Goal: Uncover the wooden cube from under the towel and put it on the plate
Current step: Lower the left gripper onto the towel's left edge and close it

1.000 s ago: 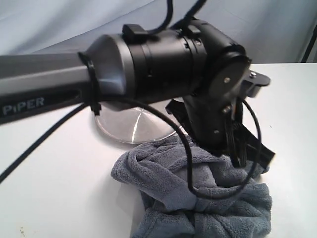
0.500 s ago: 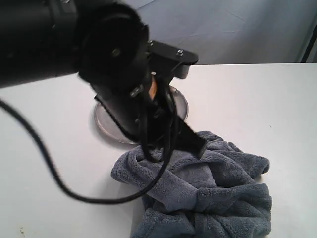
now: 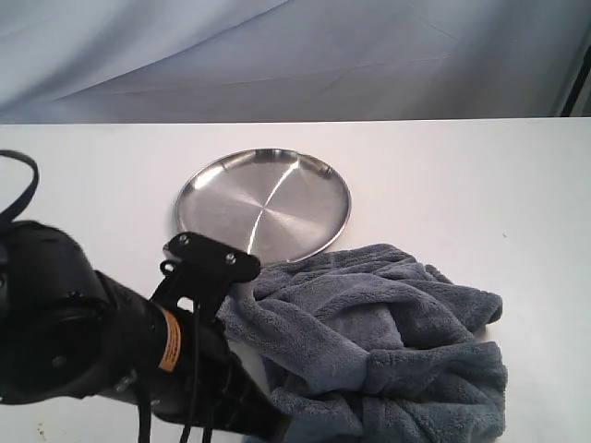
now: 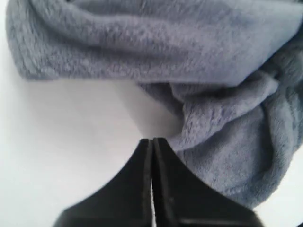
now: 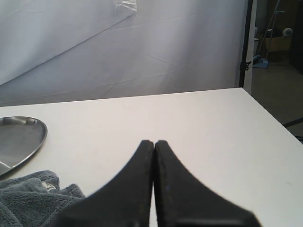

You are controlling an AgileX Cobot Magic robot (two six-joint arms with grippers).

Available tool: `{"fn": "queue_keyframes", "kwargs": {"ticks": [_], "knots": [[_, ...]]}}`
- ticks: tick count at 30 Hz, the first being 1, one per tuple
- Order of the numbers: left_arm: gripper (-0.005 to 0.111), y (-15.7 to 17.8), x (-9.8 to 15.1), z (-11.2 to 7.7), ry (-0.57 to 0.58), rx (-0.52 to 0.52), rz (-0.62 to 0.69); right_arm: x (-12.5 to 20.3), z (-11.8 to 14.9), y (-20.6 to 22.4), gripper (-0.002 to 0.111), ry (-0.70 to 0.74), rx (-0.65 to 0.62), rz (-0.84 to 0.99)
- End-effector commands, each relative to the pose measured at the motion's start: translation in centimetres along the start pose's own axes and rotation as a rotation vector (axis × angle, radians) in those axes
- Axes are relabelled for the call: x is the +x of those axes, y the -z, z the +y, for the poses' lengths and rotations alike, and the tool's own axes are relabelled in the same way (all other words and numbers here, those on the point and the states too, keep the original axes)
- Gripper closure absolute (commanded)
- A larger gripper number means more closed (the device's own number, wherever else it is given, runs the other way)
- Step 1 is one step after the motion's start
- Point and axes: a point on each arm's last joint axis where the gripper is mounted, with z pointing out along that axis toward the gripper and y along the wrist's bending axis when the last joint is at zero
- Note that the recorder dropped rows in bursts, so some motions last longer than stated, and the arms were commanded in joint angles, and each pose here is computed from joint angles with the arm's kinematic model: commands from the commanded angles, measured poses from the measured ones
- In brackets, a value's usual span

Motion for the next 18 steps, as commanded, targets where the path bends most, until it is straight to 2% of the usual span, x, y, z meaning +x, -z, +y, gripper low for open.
{"fn": "queue_keyframes", "kwargs": {"ticks": [1, 6, 13, 15, 18], "knots": [[0.103, -0.7, 1.3, 0.2, 0.083, 0.038, 0.007, 0.2, 0.0, 0.0, 0.105, -0.009, -0.001, 0.008], [0.091, -0.8, 0.7, 0.1, 0.074, 0.065, -0.074, 0.2, 0.0, 0.0, 0.105, -0.009, -0.001, 0.008], [0.052, -0.8, 0.3, -0.1, 0.039, 0.080, -0.129, 0.2, 0.0, 0.0, 0.105, -0.009, -0.001, 0.008], [0.046, -0.8, 0.3, -0.1, 0.037, 0.078, -0.125, 0.2, 0.0, 0.0, 0.105, -0.009, -0.001, 0.008], [0.045, -0.8, 0.3, -0.1, 0.037, 0.078, -0.125, 0.2, 0.0, 0.0, 0.105, -0.009, -0.001, 0.008]]}}
